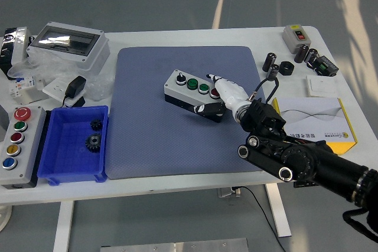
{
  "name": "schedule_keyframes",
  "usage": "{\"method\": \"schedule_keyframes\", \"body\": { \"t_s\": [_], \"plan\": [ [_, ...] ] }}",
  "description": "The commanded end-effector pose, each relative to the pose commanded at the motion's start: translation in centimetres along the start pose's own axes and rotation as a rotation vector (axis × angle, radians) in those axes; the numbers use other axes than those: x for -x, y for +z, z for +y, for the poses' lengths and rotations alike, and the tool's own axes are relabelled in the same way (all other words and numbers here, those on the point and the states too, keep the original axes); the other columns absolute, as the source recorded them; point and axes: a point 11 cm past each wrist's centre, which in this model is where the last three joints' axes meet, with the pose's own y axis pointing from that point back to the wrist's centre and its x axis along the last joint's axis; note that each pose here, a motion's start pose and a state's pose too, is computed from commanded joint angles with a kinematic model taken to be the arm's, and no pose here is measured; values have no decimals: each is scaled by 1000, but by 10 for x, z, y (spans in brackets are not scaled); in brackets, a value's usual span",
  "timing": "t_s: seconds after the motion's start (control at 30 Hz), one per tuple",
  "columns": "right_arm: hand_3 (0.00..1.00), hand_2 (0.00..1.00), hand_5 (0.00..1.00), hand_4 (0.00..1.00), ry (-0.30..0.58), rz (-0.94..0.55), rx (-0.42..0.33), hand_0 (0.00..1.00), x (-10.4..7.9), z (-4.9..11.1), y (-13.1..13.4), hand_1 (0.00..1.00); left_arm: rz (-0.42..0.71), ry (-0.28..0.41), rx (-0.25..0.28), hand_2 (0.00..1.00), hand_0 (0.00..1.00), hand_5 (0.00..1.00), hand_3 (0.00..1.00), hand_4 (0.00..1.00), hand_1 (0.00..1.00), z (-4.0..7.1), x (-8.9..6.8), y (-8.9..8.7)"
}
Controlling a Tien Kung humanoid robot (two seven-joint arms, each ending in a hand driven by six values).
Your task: Pick up the button,place it on the desk,press the button,press the button
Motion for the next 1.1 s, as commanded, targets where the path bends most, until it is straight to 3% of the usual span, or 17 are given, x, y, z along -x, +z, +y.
{"method": "schedule_keyframes", "body": {
  "t_s": [0.13, 0.17, 0.33, 0.37, 0.53, 0.57, 0.73, 0.77, 0.93, 0.97, 1.1],
  "plan": [
    [998, 975, 512, 998, 8, 9, 9, 870, 2, -1, 3, 945, 0, -1, 2, 544, 627, 201, 604, 604, 590, 0, 0, 1],
    [998, 836, 492, 998, 12, 11, 13, 440, 2, -1, 4, 725, -1, -1, 3, 543, 627, 202, 604, 602, 587, 0, 1, 1],
    [998, 836, 492, 998, 37, 20, 27, 440, 2, -2, 9, 725, -2, -2, 4, 543, 627, 202, 604, 602, 587, 0, 1, 1],
    [891, 654, 211, 798, 41, 22, 27, 277, 2, -2, 10, 539, -3, -2, 4, 543, 627, 201, 604, 602, 587, 0, 1, 1],
    [891, 654, 211, 798, 50, 30, 21, 277, 5, -1, 11, 539, -4, -4, 5, 543, 627, 201, 604, 602, 587, 0, 2, 1],
    [717, 533, 161, 475, 49, 31, 18, 219, 6, -1, 11, 446, -3, -4, 5, 542, 627, 203, 603, 601, 587, 0, 2, 0],
    [717, 533, 161, 475, 45, 41, 4, 219, 9, 1, 10, 446, -2, -5, 4, 542, 627, 203, 603, 601, 587, 0, 2, 0],
    [534, 446, 2, 192, 45, 43, 1, 179, 9, 1, 10, 397, -2, -5, 4, 543, 627, 201, 602, 600, 585, 0, 2, -1],
    [534, 446, 2, 192, 49, 45, -13, 179, 10, 2, 10, 397, 0, -6, 4, 543, 627, 201, 602, 600, 585, 0, 3, -1],
    [369, 374, 2, 80, 52, 43, -17, 154, 9, 2, 10, 352, 0, -6, 4, 542, 627, 202, 600, 598, 585, 0, 3, -1],
    [369, 374, 2, 80, 65, 37, -43, 154, 6, 3, 8, 352, 1, -7, 3, 542, 627, 202, 600, 598, 585, 0, 3, -1]
  ]
}}
